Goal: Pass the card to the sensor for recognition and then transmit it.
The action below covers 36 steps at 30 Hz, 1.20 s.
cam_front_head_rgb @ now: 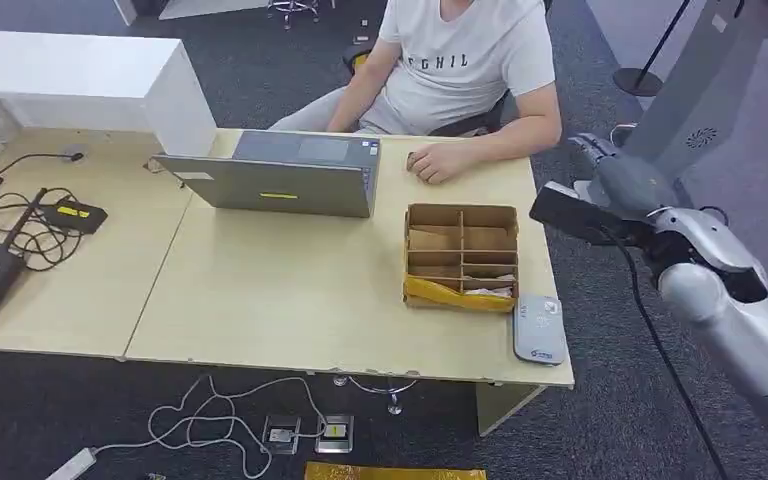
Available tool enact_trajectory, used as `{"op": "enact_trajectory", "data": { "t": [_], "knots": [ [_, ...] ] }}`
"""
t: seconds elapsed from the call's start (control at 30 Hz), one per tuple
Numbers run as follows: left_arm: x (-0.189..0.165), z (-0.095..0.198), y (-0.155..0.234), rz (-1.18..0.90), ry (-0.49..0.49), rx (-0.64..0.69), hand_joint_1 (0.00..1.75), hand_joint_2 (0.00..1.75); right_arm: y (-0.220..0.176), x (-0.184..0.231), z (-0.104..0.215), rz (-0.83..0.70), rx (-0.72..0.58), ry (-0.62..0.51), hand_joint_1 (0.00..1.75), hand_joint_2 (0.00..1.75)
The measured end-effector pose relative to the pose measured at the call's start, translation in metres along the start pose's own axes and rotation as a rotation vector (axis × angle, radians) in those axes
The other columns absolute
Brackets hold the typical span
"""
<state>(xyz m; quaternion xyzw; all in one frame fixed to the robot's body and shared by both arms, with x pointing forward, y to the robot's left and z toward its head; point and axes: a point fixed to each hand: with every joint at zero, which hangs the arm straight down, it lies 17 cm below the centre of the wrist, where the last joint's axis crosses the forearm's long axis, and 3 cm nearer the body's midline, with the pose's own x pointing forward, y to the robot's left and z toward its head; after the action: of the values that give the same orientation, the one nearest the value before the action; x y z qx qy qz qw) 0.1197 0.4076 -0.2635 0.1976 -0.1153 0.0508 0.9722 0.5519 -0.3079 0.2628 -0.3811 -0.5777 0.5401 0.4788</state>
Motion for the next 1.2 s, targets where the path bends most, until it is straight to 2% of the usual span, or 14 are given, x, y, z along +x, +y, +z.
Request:
{"op": "enact_trajectory", "data": {
  "t": [0.57, 0.8, 1.03, 1.2],
  "knots": [
    [0.001, 0.0, -0.001, 0.0, -0.005, -0.003, 0.0, 0.0, 0.018, 0.002, 0.012, 0.005, 0.042, -0.011, 0.0, 1.75],
    [0.0, 0.0, 0.0, 0.009, -0.001, 0.001, 0.0, 0.0, 0.054, 0.009, 0.024, -0.081, 0.071, -0.001, 0.0, 1.75],
    [0.001, 0.0, 0.0, 0.016, 0.001, 0.013, 0.0, 0.0, 0.07, 0.039, 0.022, -0.115, -0.019, -0.088, 0.0, 1.75],
    [0.0, 0.001, -0.001, 0.016, 0.003, 0.012, 0.0, 0.0, 0.089, 0.053, 0.017, -0.123, -0.015, -0.123, 0.0, 1.75]
  ]
}}
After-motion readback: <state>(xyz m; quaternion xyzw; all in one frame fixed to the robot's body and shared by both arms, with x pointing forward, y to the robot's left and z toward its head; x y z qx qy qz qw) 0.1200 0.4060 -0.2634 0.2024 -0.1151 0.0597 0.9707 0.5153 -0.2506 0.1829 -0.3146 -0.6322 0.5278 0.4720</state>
